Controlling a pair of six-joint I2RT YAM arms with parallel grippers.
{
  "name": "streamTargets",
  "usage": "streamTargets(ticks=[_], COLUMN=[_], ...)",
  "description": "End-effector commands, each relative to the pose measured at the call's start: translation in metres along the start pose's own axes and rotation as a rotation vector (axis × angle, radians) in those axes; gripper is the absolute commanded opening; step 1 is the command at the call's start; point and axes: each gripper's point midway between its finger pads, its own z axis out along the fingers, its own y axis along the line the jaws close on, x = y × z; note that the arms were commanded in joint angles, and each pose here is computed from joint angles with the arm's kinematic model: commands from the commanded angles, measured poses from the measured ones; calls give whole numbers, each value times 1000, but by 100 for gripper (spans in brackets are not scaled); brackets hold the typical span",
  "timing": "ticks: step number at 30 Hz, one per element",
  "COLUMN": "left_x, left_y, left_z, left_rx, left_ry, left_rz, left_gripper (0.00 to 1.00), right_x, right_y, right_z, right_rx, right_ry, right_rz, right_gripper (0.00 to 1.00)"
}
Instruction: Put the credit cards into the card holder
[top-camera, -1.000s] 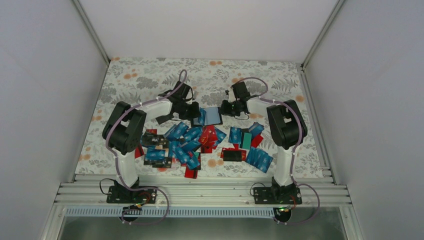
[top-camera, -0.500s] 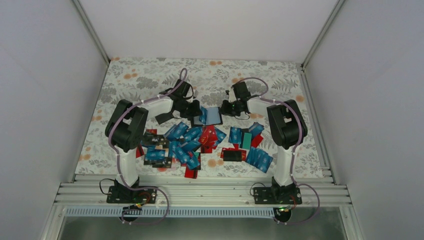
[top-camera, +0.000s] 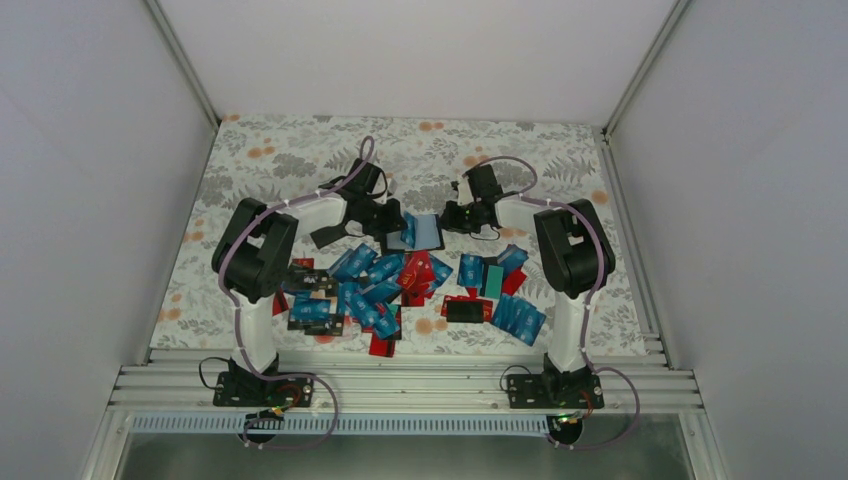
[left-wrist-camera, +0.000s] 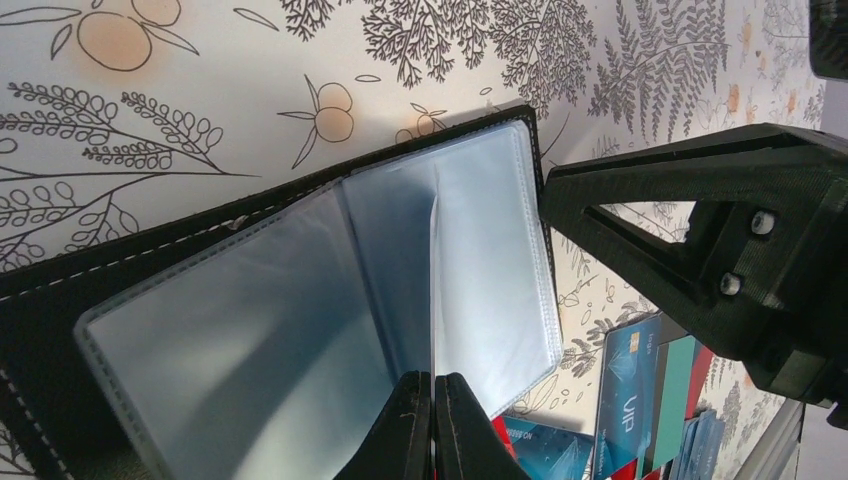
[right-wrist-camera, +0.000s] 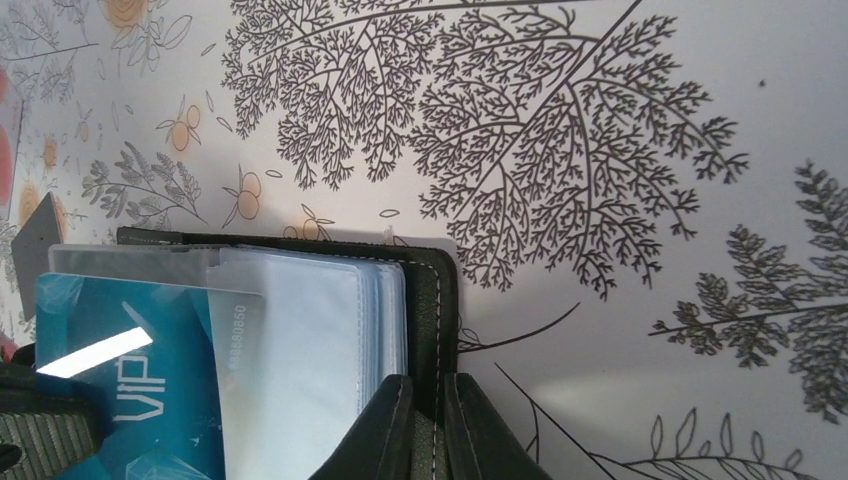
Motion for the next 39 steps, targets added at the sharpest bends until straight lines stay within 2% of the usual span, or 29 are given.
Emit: streamTargets(ticks=[1,39], left_x=[1,18], left_y=[1,7], left_z=[8,20], left_rx=[17,35], left_ry=[10,7], left_rz=[-14,-59], left_gripper=[2,2], right_x=[20,53], right_y=[-5,6], right_z=[5,4], right_rx=[-18,-91], right_ry=[55,137], right_rz=[23,83], right_gripper=[11,9])
